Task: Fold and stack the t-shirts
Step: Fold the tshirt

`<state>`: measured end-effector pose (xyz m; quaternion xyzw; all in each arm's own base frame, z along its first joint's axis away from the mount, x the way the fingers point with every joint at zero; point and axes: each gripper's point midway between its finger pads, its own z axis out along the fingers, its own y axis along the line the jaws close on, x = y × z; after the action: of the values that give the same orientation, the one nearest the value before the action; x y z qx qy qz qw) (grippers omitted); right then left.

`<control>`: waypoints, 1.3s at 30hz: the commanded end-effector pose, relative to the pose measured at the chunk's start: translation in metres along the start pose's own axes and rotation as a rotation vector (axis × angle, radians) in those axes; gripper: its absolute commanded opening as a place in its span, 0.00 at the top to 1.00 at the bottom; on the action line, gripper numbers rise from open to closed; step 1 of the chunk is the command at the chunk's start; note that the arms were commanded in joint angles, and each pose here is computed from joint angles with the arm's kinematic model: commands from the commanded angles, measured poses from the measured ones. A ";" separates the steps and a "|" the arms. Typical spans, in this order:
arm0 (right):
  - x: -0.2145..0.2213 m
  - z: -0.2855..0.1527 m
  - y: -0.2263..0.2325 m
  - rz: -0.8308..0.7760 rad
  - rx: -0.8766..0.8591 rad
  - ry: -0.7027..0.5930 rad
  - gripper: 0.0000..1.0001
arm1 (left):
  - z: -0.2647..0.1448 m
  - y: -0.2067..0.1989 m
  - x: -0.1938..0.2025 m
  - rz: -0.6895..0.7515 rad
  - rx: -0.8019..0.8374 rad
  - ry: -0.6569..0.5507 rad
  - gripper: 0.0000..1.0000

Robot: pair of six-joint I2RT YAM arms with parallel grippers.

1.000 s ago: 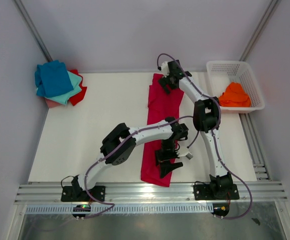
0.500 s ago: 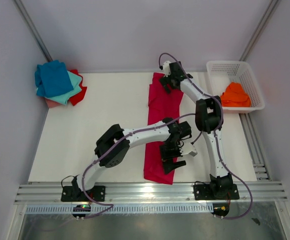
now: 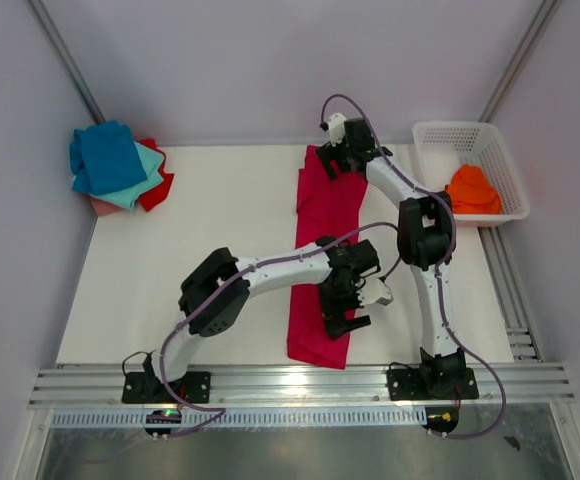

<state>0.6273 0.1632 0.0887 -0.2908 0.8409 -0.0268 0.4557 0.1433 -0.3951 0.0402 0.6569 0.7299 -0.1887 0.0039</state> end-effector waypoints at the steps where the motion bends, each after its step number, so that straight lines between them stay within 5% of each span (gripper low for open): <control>1: -0.115 -0.090 -0.019 0.116 -0.063 -0.312 0.01 | -0.050 0.020 -0.024 0.005 -0.164 -0.169 0.01; 8: -0.169 -0.221 0.015 -0.076 -0.110 -0.442 0.01 | -0.116 0.095 -0.008 -0.107 -0.540 -0.262 0.01; 12: -0.112 -0.262 0.047 -0.095 -0.237 -0.340 0.01 | -0.183 0.126 0.001 -0.179 -0.835 -0.362 0.01; 15: -0.071 -0.301 0.071 -0.129 -0.345 -0.274 0.01 | -0.209 0.122 0.008 -0.205 -0.901 -0.421 0.01; 18: -0.008 -0.323 0.095 -0.151 -0.413 -0.175 0.01 | -0.212 0.104 0.025 -0.178 -0.787 -0.456 0.01; 19: 0.036 -0.316 0.106 -0.146 -0.423 -0.091 0.01 | -0.197 0.085 0.025 -0.143 -0.637 -0.489 0.01; 24: 0.109 -0.326 0.108 -0.187 -0.301 -0.058 0.01 | -0.204 0.041 0.063 -0.100 -0.353 -0.513 0.01; 30: 0.126 -0.316 0.105 -0.156 -0.264 -0.006 0.00 | -0.176 0.012 0.077 -0.023 -0.165 -0.466 0.01; 33: 0.131 -0.307 0.108 -0.153 -0.274 0.018 0.01 | -0.175 -0.015 0.067 -0.028 0.071 -0.542 0.01; 39: 0.127 -0.299 0.104 -0.139 -0.258 0.028 0.00 | -0.145 -0.018 0.081 -0.199 0.375 -0.466 0.01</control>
<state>0.2728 0.1134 0.1112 -0.4165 0.8354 0.0548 0.3545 0.1757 -0.2761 0.1539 0.5347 0.7454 -0.3840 0.1049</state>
